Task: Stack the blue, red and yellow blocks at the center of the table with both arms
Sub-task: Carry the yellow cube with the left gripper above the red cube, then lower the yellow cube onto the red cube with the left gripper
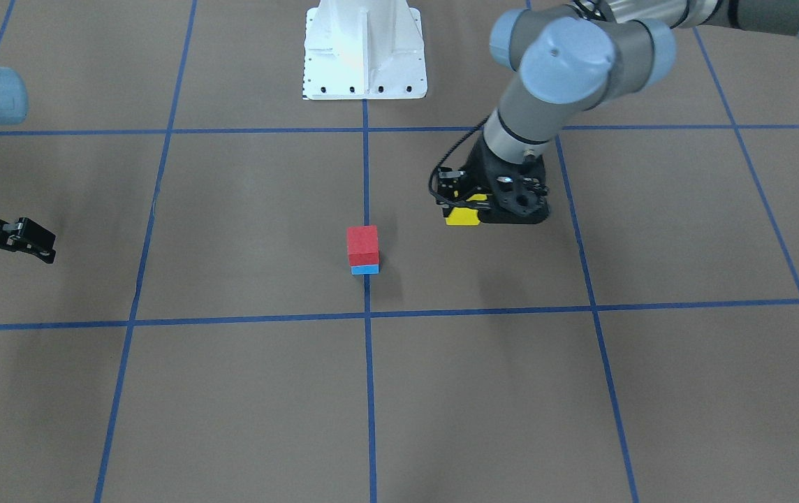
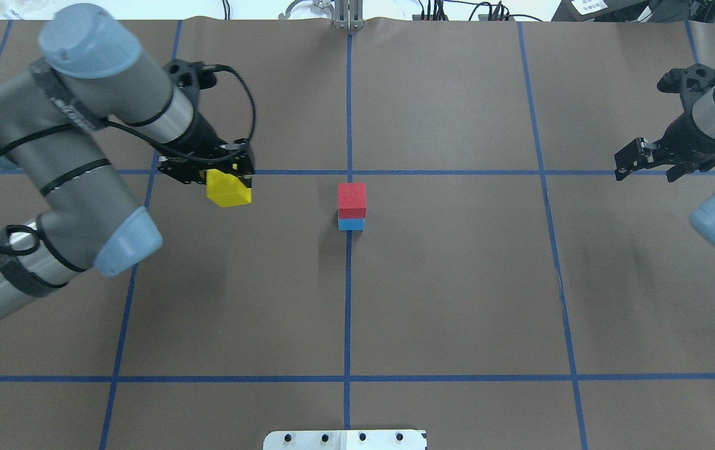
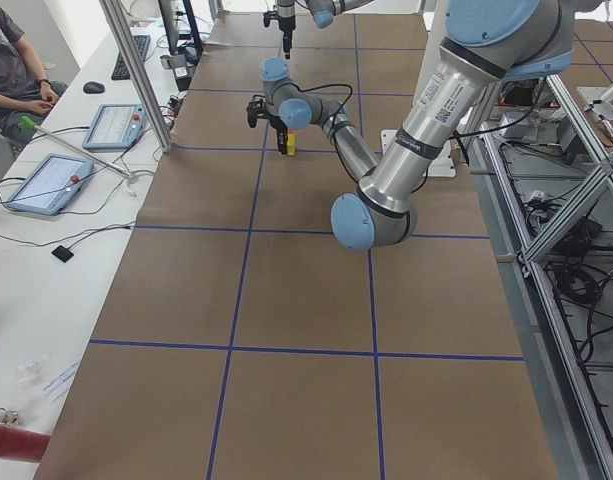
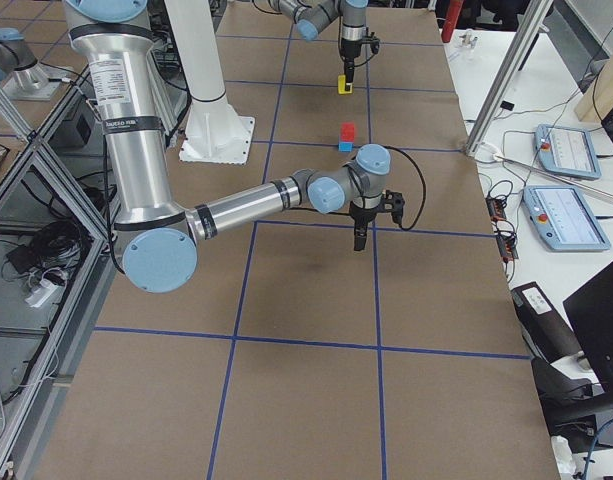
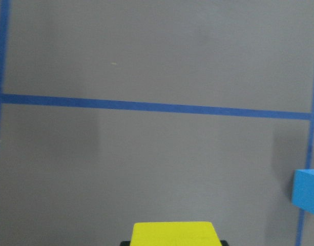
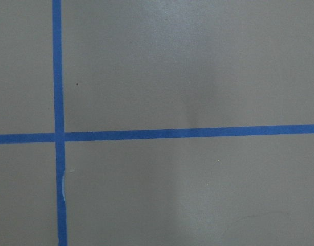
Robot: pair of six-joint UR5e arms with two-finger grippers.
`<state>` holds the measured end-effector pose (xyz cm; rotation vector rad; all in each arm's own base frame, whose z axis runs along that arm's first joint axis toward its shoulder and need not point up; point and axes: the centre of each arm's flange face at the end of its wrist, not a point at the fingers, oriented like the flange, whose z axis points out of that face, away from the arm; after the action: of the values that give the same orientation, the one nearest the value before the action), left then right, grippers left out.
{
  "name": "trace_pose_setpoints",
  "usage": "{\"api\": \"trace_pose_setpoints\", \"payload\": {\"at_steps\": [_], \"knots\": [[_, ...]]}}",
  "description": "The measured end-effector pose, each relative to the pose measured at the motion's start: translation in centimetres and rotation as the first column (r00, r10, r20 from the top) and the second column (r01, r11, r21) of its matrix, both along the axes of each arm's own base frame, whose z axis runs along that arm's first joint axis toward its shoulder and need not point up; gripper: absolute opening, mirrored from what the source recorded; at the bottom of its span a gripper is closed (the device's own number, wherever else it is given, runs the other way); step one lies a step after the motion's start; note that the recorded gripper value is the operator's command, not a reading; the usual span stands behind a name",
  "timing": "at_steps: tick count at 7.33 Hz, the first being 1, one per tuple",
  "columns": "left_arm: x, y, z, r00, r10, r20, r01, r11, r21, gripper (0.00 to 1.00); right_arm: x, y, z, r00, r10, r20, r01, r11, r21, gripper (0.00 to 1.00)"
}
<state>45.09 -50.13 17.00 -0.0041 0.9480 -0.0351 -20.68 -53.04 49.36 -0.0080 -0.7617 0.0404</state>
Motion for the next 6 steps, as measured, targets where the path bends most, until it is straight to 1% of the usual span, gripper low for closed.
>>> {"api": "trace_pose_setpoints", "payload": {"at_steps": [1, 2, 3, 4, 6], "knots": [[3.0, -0.2, -3.5, 1.0, 0.005, 0.021, -0.005, 1.0, 0.004, 0.0, 0.1, 0.1, 0.2, 1.0, 0.0, -0.001, 0.0, 1.0, -0.003, 1.0], [6.1, -0.9, -6.0, 0.999, 0.006, 0.043, -0.006, 1.0, -0.002, 0.0, 0.1, 0.2, 0.3, 1.0, 0.001, -0.002, -0.001, 1.0, -0.005, 1.0], [8.9, -1.5, -7.6, 0.998, -0.002, 0.069, 0.002, 1.0, -0.009, 0.0, 0.1, 0.2, 0.4, 1.0, 0.001, -0.003, -0.001, 1.0, -0.006, 1.0], [10.3, -1.8, -8.2, 0.996, -0.004, 0.086, 0.005, 1.0, -0.012, 0.0, 0.2, 0.2, 0.4, 1.0, 0.002, -0.003, -0.002, 1.0, -0.006, 1.0], [11.4, -2.2, -8.3, 0.995, -0.005, 0.104, 0.007, 1.0, -0.016, 0.0, 0.2, 0.3, 0.3, 1.0, 0.004, -0.002, -0.004, 1.0, -0.006, 1.0]]}}
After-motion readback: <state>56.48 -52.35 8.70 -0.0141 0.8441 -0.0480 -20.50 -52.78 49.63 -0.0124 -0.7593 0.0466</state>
